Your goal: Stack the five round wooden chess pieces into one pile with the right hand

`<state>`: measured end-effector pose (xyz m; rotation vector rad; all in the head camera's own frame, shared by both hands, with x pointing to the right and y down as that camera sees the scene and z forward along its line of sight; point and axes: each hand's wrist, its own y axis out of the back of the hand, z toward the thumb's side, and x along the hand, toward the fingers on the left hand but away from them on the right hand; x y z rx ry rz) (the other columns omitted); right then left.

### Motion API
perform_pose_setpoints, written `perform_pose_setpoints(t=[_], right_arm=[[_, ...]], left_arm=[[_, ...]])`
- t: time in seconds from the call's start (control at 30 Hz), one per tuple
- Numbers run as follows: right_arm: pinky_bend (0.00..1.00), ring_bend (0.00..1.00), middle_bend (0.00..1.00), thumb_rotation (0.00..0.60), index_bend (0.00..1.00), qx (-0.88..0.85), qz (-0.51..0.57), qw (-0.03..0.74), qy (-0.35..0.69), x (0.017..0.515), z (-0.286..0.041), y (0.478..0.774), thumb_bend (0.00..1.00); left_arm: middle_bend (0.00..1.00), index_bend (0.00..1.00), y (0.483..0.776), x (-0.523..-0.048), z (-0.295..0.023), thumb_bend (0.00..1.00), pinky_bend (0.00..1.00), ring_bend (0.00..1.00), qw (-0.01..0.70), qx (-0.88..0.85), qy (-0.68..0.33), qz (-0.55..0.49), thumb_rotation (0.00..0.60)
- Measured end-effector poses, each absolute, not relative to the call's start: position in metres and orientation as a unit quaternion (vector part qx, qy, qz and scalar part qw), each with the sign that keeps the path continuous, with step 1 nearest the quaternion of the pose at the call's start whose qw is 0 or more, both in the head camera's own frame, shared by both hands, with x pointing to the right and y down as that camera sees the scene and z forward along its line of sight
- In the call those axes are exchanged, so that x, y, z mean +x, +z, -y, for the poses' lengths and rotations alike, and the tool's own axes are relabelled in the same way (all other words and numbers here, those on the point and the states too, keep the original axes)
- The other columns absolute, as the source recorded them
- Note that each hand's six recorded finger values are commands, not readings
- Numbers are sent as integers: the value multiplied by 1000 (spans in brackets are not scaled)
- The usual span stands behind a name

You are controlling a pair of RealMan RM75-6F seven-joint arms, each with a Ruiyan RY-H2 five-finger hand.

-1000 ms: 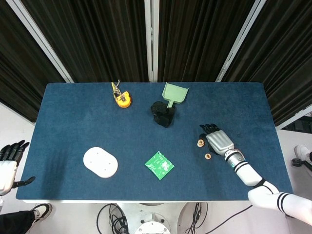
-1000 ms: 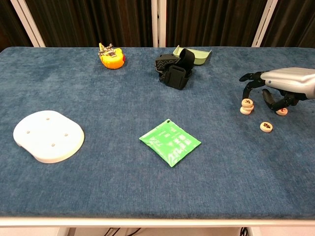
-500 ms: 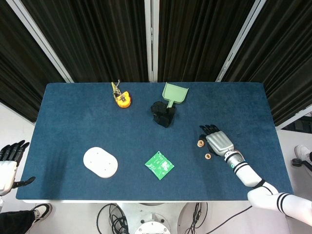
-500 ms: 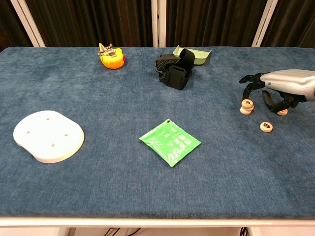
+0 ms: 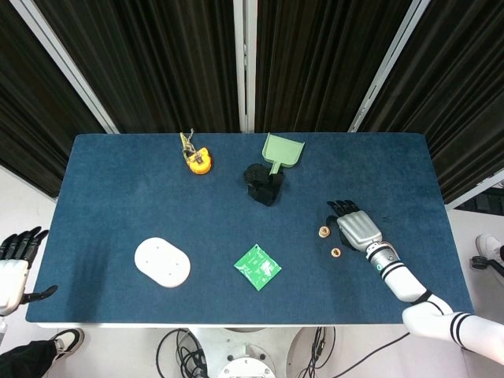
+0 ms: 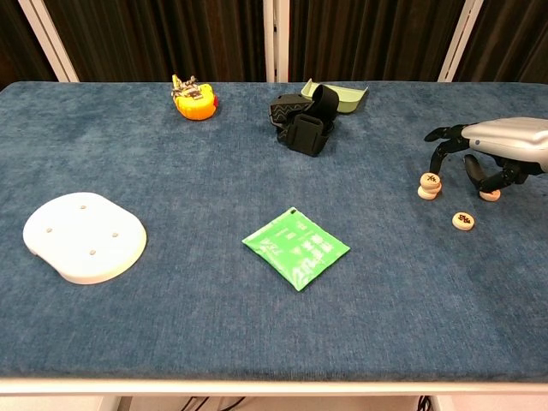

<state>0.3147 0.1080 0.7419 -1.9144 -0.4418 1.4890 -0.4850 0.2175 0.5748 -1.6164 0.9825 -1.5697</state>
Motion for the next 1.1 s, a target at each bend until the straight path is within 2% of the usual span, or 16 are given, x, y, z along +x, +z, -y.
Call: perform_pose_setpoints(t=[0.7,1.1], right_arm=[[0,0,8,600,334,-737,167,330,565,310,-112,742,929],[0,0,8,600,336,-734,186,336,561,312,-103,734,929]], left_arm=[[0,0,576,-485,-218,70,0,0,334,-620,-602,-376,600],[0,0,576,-486,-217,70,0,0,333,-620,-604,-376,600]])
